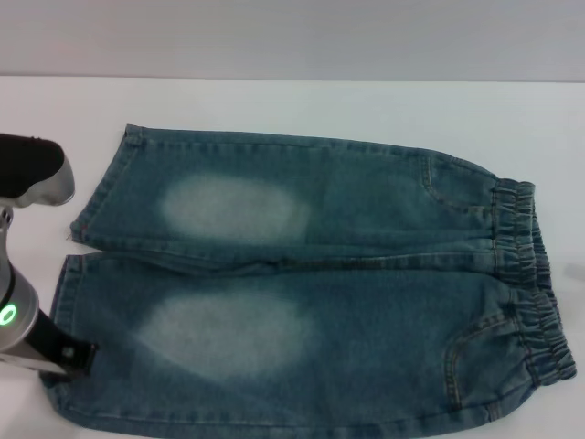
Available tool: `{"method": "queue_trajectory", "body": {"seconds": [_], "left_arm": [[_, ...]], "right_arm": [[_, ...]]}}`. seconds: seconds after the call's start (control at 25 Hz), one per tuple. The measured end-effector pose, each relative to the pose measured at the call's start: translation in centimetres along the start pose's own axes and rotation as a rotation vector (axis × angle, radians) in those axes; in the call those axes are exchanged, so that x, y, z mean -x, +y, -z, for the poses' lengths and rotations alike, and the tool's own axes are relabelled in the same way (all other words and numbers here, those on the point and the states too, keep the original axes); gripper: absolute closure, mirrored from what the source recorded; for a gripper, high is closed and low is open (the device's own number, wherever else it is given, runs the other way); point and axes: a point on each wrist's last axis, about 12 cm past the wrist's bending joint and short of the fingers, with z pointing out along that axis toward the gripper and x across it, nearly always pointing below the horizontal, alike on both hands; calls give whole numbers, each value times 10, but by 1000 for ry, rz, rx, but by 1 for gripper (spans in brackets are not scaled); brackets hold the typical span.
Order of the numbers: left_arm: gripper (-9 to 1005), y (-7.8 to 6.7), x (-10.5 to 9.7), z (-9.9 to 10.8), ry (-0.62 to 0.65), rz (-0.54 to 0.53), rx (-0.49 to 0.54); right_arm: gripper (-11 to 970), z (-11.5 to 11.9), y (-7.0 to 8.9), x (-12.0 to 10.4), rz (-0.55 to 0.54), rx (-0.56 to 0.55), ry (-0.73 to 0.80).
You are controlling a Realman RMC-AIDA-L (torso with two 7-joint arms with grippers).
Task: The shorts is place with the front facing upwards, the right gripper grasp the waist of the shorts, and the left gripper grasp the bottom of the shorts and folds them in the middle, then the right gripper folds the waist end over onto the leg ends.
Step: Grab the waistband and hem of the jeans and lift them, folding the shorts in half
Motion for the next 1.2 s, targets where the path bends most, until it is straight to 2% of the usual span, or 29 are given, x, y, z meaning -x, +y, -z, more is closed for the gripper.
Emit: {"method": "queue_trajectory", "body": {"seconds": [0.04, 0.24, 0.44, 1.2], "left_arm": [[988, -1, 2, 2, -3, -4, 1], [998, -4, 10, 8, -25, -21, 2], [996, -6, 16, 11, -35, -43, 5], [988, -8, 25, 15, -47, -77, 10]], "right_arm": [[174, -1, 1, -1, -1, 1, 10], [174, -6, 3, -8, -5, 9, 60], [174, -14, 8, -17, 5, 23, 113], [174, -36, 5, -38, -22, 23, 221]]}}
